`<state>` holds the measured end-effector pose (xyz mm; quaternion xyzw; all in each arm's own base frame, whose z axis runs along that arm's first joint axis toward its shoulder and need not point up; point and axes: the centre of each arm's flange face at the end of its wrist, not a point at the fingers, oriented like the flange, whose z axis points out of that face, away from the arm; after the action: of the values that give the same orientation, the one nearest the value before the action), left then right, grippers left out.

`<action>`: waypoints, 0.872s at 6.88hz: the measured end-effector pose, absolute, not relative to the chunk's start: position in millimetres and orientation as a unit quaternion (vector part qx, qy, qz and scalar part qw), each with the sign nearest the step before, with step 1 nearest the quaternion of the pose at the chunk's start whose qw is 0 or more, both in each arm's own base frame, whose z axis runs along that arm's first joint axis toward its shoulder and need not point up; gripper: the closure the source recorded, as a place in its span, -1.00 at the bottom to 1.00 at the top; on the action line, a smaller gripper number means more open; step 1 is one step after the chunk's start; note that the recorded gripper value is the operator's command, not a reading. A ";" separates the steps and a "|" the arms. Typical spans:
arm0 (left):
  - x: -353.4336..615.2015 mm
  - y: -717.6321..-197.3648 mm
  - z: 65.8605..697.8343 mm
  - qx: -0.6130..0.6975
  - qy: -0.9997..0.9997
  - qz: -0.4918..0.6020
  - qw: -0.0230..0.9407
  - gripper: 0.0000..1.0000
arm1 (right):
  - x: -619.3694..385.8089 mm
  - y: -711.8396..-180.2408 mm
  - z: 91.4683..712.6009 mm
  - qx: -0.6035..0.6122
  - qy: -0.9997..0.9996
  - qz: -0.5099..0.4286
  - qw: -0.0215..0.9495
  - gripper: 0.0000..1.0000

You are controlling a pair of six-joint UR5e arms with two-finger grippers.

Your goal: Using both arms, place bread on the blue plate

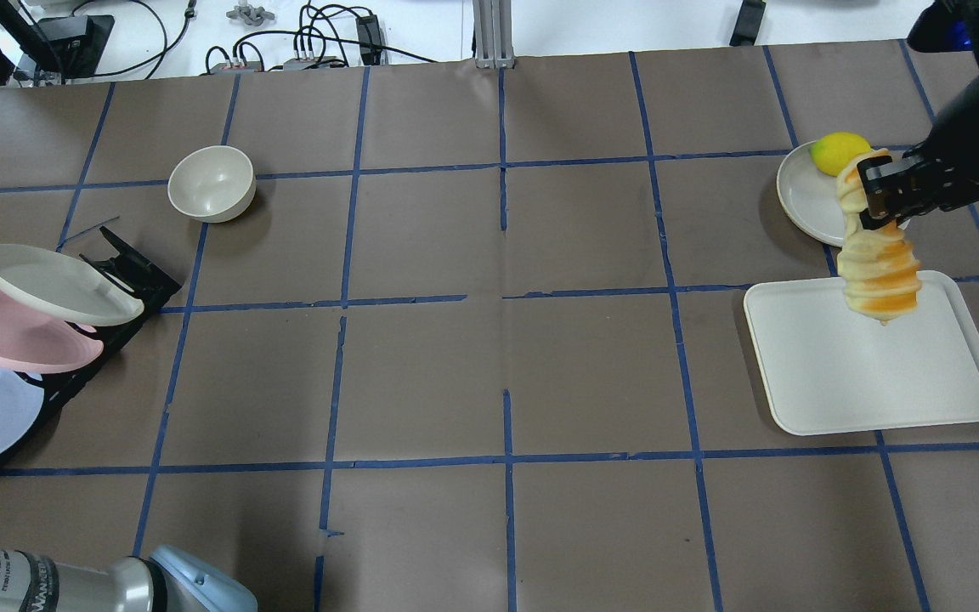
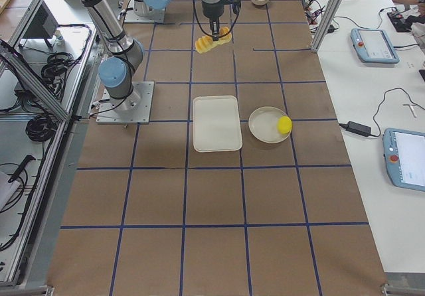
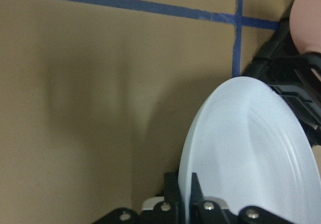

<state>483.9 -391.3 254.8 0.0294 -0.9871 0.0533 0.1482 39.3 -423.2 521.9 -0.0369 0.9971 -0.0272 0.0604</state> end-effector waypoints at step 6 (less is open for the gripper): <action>376.4 -342.3 463.7 0.049 -0.978 0.022 0.201 0.94 | 87.9 -420.7 527.1 -0.016 0.998 0.057 -0.035 0.84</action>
<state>376.4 -342.3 463.7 0.0494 -0.9780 0.0217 0.2015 87.9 -420.7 527.1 -0.0162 0.9976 0.0570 -0.0350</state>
